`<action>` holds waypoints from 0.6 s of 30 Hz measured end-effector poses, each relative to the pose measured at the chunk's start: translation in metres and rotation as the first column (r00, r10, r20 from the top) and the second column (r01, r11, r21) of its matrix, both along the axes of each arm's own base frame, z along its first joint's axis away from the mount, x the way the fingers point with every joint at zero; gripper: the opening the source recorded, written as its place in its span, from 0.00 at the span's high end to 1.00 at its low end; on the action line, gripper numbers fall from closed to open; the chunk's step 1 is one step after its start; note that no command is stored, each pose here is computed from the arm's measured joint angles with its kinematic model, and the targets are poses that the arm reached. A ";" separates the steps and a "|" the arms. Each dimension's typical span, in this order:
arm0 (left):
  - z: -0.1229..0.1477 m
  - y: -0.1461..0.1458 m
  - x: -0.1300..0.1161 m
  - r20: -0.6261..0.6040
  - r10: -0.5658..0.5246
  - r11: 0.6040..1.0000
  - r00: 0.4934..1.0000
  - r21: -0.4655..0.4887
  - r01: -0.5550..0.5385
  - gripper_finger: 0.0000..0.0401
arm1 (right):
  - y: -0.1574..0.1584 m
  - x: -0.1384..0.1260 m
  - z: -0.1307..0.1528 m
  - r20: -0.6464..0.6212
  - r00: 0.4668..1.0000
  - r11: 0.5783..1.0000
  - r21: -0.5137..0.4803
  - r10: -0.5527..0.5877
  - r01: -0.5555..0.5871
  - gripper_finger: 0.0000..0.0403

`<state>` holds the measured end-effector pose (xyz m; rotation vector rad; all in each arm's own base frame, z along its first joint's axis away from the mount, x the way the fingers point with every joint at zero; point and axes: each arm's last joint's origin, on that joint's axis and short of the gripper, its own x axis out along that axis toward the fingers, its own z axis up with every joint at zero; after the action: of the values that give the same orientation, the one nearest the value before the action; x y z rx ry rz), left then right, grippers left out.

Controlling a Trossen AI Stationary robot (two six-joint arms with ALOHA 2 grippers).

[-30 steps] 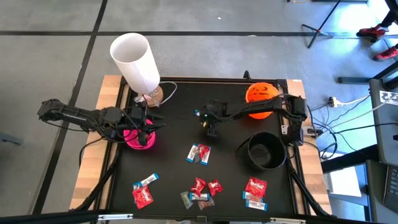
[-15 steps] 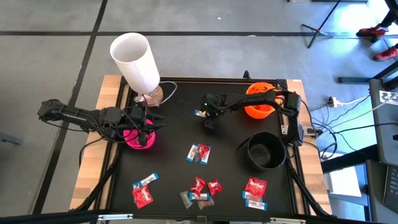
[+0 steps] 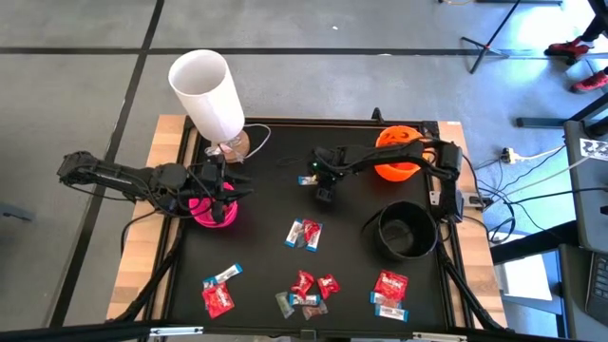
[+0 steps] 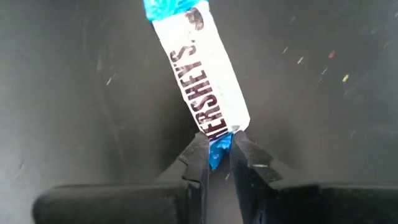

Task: Sort candy
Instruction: Put the white chocolate bar into the black bucket

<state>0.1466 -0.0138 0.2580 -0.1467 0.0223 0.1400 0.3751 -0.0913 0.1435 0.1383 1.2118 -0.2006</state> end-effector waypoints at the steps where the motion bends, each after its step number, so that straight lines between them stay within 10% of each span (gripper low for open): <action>1: 0.000 0.000 0.000 0.000 0.000 1.000 1.000 0.000 0.000 0.65 | 0.002 -0.001 0.002 -0.001 1.000 1.000 0.004 0.004 -0.004 0.87; 18: 0.000 0.000 0.000 0.000 0.000 1.000 1.000 0.000 0.000 0.65 | 0.053 -0.025 0.081 0.087 0.992 0.996 -0.013 0.092 -0.091 0.87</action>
<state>0.1467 -0.0137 0.2580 -0.1470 0.0226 0.1404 0.3496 -0.0383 0.2246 0.0822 1.1270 -0.1189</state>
